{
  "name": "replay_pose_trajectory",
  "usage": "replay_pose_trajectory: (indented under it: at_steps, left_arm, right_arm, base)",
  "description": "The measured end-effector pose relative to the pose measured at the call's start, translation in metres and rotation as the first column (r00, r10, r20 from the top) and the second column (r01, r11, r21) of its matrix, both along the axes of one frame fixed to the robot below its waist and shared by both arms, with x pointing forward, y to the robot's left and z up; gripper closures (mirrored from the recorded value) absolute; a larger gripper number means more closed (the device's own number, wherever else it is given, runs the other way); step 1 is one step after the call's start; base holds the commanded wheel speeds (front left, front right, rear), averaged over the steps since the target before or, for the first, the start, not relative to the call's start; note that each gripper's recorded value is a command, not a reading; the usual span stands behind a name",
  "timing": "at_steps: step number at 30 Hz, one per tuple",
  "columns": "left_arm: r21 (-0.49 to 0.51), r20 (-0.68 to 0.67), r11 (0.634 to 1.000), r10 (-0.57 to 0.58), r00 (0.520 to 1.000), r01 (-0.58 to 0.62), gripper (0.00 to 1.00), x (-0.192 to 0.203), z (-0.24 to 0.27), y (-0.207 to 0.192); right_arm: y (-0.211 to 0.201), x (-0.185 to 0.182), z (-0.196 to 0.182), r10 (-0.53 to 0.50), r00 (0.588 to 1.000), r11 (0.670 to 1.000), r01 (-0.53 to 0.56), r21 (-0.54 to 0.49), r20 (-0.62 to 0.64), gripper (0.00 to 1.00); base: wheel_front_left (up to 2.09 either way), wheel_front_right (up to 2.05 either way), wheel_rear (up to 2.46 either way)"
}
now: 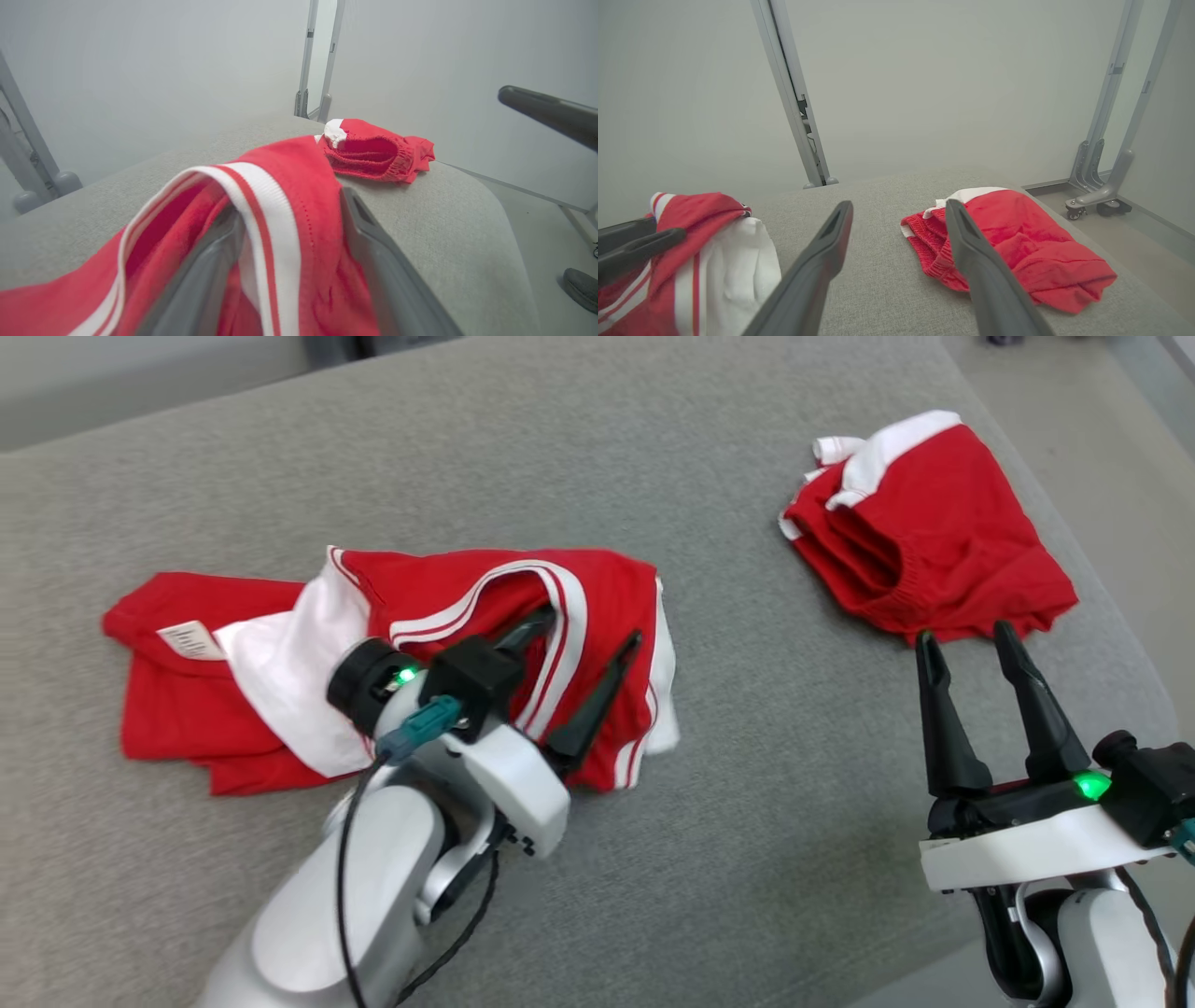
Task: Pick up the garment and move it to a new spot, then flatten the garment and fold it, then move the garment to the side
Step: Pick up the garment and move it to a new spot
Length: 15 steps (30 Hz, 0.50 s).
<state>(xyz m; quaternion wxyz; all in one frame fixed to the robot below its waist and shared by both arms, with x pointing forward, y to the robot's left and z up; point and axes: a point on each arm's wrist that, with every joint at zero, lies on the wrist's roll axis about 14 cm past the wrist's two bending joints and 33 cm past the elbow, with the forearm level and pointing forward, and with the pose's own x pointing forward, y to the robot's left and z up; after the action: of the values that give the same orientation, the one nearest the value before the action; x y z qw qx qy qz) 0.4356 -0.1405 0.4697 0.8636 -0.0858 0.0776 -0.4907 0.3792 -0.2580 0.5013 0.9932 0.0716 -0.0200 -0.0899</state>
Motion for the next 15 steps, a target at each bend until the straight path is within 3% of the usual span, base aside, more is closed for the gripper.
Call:
replay_pose_trajectory:
  at_steps: [10,12,15]
  left_arm:
    - [-0.009,0.053,0.972,0.237,0.97,-0.237,0.0,0.021,0.023,0.08]
    - [-0.015,0.058,0.952,0.306,0.95,-0.306,0.0,0.024,0.027,0.101]
    - [-0.044,0.038,0.883,0.469,0.882,-0.468,0.0,0.03,0.035,0.152]
  right_arm:
    - [0.027,0.019,0.02,0.097,0.995,0.995,-0.097,-0.02,0.037,0.0]
    - [0.034,0.021,0.021,0.116,0.993,0.993,-0.116,-0.018,0.036,0.0]
    - [0.045,0.025,0.031,0.153,0.987,0.988,-0.152,-0.022,0.059,0.0]
  base:
    - [0.0,0.0,0.0]
    - [0.0,0.0,0.0]
    - [0.0,0.0,0.0]
